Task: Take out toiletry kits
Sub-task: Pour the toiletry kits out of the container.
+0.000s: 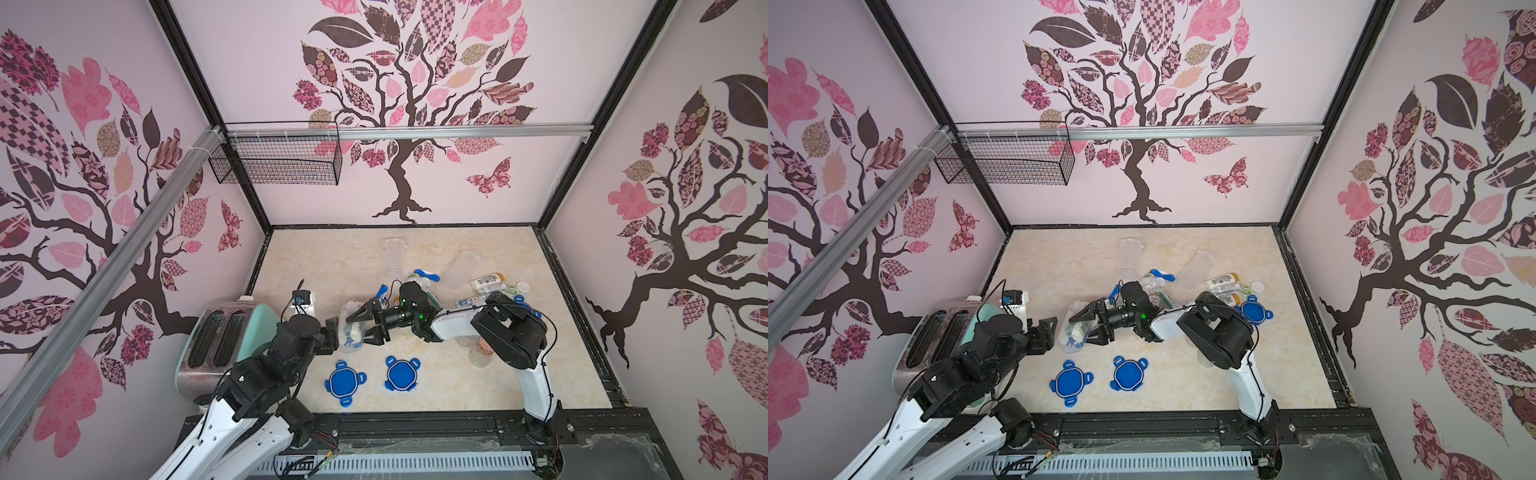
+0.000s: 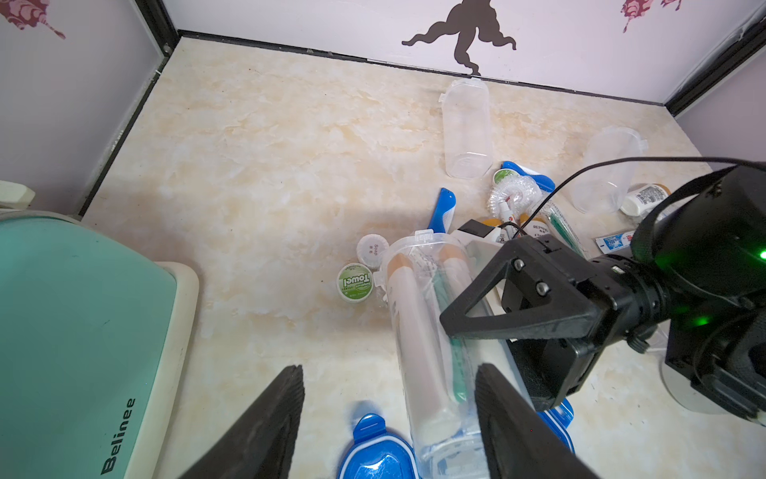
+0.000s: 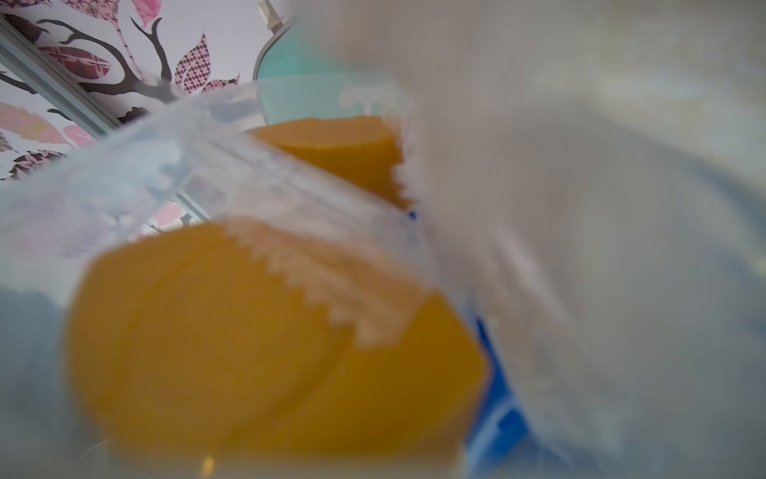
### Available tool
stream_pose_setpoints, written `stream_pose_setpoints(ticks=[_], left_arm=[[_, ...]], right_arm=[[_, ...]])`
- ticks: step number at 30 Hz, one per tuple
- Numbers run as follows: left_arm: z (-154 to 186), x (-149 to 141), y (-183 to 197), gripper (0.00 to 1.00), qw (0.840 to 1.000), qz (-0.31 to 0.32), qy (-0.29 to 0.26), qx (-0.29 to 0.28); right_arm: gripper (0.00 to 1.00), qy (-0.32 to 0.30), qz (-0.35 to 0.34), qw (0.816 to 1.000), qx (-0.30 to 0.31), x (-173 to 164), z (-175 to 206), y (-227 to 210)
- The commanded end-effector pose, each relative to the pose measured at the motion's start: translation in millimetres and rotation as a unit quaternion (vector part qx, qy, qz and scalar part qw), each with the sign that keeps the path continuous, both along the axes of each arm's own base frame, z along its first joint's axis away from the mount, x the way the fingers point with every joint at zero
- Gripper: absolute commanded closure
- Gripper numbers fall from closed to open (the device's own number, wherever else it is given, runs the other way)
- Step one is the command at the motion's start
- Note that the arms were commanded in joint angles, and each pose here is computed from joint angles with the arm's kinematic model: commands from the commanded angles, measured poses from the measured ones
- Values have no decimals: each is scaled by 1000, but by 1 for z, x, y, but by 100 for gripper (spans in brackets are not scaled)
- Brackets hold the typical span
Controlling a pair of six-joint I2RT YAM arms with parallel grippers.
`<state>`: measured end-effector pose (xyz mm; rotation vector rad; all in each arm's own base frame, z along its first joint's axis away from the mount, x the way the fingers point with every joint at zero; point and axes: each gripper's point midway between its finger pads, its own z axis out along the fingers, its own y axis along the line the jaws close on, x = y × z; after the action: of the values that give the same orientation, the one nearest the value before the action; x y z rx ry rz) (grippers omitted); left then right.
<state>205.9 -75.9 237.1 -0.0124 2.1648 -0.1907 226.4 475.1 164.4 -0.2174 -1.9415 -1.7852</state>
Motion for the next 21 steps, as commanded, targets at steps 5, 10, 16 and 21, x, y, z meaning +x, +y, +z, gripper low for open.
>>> stream_pose_setpoints(ticks=[5,10,16,21], left_arm=[[-5,4,-11,24,1000,-27,-5,0],[-15,6,-17,21,999,-35,16,7],[-36,4,-36,16,996,-34,60,-52],[-61,0,-48,15,987,-17,82,-135]], right_arm=[[39,-26,-11,997,67,9,47,-1],[39,-11,-17,997,76,11,47,-2],[39,-9,-20,998,64,7,37,-6],[39,-5,-22,999,45,3,17,-11]])
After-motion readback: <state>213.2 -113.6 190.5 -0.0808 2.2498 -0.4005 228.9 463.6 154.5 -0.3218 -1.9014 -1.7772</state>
